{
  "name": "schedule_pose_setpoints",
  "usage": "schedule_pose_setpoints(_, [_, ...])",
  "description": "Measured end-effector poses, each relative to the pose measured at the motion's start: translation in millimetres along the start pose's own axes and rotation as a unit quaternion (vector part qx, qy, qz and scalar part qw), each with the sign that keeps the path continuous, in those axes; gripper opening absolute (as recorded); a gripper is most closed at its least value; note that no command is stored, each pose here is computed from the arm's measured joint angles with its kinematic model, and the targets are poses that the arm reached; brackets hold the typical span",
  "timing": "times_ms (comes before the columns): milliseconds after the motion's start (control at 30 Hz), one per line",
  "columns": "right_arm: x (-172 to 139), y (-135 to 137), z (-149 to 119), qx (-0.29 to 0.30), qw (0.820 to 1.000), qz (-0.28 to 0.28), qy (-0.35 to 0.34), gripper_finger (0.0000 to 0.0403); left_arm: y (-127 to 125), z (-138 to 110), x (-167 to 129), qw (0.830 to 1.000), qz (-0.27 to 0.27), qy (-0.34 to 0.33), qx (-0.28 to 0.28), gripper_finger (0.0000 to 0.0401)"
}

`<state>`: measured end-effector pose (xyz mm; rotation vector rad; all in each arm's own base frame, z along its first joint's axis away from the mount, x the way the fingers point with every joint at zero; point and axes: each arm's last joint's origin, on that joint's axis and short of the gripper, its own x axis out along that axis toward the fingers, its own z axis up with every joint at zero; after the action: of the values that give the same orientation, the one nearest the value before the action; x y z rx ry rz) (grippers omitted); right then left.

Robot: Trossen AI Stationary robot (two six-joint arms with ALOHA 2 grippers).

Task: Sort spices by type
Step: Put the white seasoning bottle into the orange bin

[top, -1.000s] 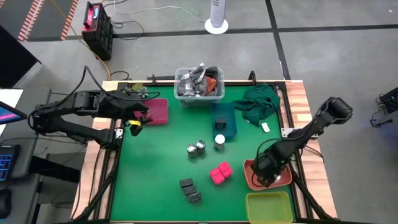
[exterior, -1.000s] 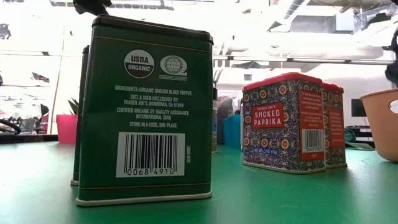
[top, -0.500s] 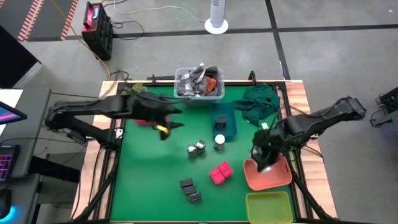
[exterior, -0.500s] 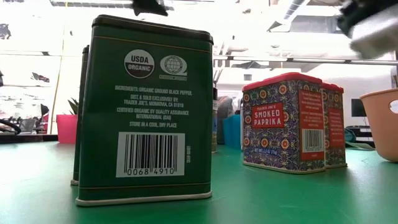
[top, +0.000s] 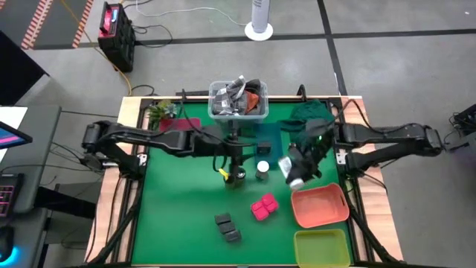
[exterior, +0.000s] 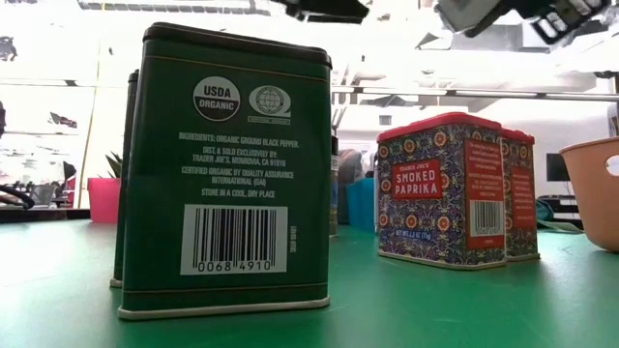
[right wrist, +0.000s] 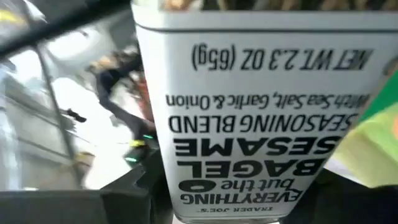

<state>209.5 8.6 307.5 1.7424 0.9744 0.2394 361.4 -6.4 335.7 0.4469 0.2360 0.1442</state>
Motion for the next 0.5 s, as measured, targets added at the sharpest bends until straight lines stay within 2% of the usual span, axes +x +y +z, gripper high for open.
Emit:
schedule_pose_setpoints(67, [-7,6,6,0.018,1.0,0.025,-0.001,0.0225,-1,6,3,0.999,0.041,-0.025,0.009,0.0249])
schedule_pose_setpoints(133, [-13,10,10,0.034,0.998,0.045,-0.001,0.0225,-3,11,3,0.997,0.057,-0.044,0.036,0.0249])
schedule_pose_setpoints(233, [-21,14,18,0.051,0.997,0.063,0.012,0.0225,-7,14,1,0.995,0.048,-0.055,0.069,0.0249])
schedule_pose_setpoints(400, [-28,22,31,0.102,0.99,0.096,0.01,0.0225,-8,13,2,0.996,0.036,-0.051,0.06,0.0249])
schedule_pose_setpoints(500, [-29,30,41,0.099,0.987,0.128,0.005,0.0225,-11,12,6,0.995,0.047,-0.054,0.064,0.0249])
